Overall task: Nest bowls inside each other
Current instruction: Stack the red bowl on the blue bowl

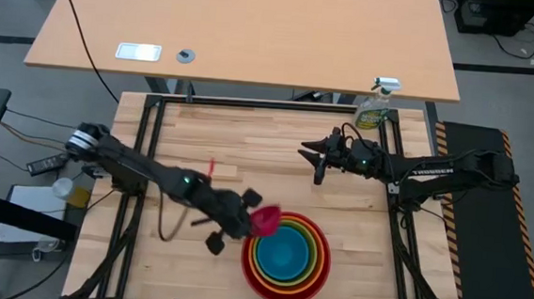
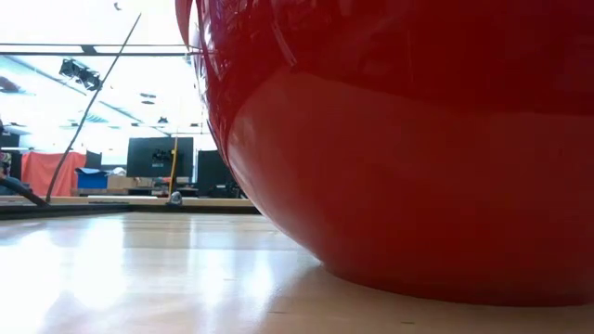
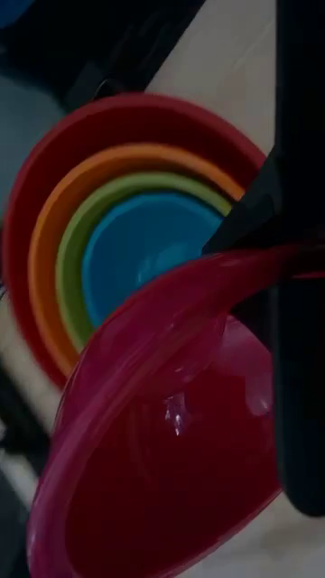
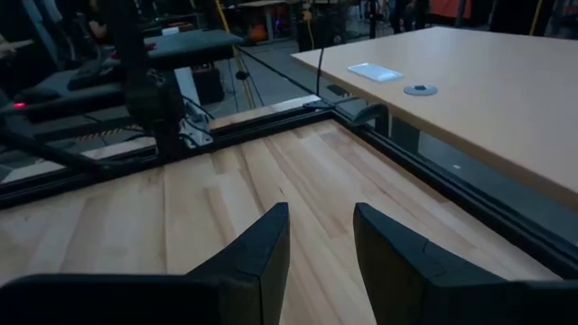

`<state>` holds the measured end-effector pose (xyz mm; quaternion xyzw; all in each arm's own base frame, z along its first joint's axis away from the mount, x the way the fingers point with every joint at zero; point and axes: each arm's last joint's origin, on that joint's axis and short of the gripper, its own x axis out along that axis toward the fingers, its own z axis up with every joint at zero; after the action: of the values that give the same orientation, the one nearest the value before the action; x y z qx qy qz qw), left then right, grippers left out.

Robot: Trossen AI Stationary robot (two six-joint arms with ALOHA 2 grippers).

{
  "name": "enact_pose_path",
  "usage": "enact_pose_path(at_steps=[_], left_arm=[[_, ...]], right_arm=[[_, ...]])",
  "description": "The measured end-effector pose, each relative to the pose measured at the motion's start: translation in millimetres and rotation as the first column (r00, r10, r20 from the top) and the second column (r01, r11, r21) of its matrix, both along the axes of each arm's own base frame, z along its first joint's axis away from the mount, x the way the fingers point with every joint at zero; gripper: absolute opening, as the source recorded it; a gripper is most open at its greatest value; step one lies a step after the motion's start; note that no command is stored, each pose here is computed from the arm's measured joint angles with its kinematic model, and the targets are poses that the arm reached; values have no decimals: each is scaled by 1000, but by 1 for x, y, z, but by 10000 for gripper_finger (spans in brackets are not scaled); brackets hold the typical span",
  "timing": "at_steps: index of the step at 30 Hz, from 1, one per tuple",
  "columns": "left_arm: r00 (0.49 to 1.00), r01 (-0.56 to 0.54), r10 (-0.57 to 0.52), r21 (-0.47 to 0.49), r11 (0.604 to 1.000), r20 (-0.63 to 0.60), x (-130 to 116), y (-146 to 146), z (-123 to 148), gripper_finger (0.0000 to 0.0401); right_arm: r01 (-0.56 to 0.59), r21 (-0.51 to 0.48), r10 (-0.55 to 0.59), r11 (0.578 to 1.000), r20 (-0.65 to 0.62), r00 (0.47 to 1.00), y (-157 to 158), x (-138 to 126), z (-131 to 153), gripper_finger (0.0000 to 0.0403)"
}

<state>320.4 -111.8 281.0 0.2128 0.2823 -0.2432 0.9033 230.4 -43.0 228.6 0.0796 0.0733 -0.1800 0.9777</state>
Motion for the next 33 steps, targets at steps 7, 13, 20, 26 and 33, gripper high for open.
enact_pose_path(at_steps=[7,13,20,26,33], left_arm=[[987,159,-152,131,979,-58,29,-32,-10,21],[963,269,-268,270,925,-42,57,-39,-26,21],[957,291,-259,384,876,-134,85,-30,-49,21],[930,363,-285,449,816,-234,85,-35,-59,24],[915,402,-324,482,778,-240,84,-35,-60,73]], right_arm=[[0,0,0,1000,0,1000,0,0,0,133],[-1,-10,1,1000,13,1000,0,0,2,133],[-3,-10,3,1000,11,1000,0,0,1,133],[-3,-18,3,1000,7,1000,0,0,1,133],[-3,-19,3,1000,7,1000,0,0,1,133]])
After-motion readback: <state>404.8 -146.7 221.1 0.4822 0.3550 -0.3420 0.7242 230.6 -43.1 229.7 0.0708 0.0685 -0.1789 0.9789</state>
